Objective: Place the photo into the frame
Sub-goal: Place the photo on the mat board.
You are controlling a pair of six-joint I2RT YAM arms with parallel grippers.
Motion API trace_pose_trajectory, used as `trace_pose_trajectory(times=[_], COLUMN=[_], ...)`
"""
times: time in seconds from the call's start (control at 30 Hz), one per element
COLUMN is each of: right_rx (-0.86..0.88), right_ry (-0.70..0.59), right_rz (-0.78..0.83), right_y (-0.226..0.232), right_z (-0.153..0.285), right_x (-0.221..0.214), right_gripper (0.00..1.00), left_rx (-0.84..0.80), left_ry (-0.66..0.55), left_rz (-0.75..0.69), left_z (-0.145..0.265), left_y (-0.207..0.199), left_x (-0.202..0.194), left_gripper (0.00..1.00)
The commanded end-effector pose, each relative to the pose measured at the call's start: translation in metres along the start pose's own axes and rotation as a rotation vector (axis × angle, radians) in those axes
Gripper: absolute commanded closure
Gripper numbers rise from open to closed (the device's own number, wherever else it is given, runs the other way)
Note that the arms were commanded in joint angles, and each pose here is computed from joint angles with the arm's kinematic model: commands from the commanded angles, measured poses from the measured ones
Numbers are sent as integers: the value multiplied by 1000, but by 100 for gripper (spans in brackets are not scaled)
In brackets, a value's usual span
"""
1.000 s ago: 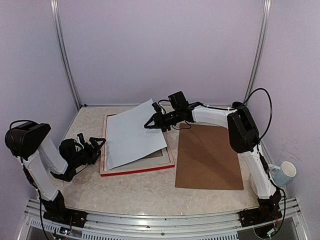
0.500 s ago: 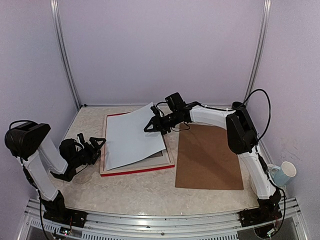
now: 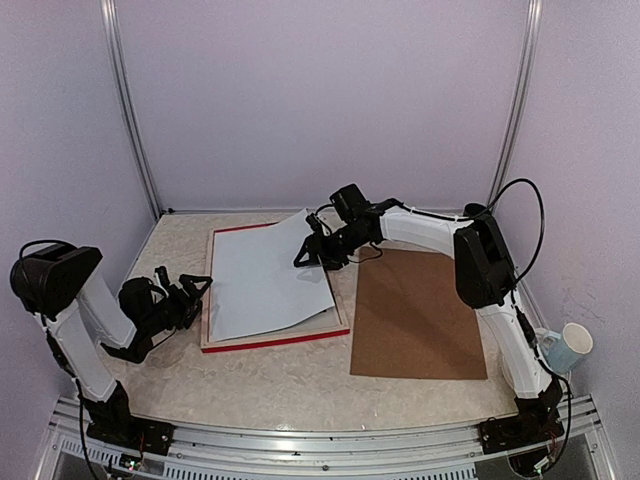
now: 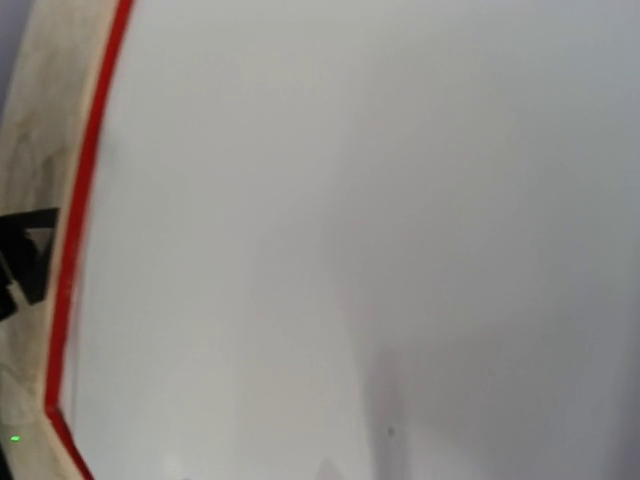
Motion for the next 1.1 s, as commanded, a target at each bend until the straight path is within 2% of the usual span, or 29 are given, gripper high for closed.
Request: trace_pose_trajectory(times=[0.0,0.83,1.07], right_rx=[-63,-271,-333], right_ry=[7,-60,-101], right_rz=[36,87,114], right_y=[3,-4,-4], right_z=[-5,14,25], right_x=[-4,-2,1], right_gripper=[44,37,28], left_rx=[108,135,144], left_ry=[120,97,90], left_rz=[65,44,34], left_z=[4,9,10], left_y=[23,21,20], left_x=[-29,-21,-19], left_gripper=[1,1,1])
Point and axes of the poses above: each gripper's point midway between its finger pads, its own z axis back along the fingers, its own y axis along the line the jaws close on, x = y × z, the point moved 7 cm from there along z, back along the fingers, and after that the axes turned 11 degrees about -z, right-handed, at the moved point
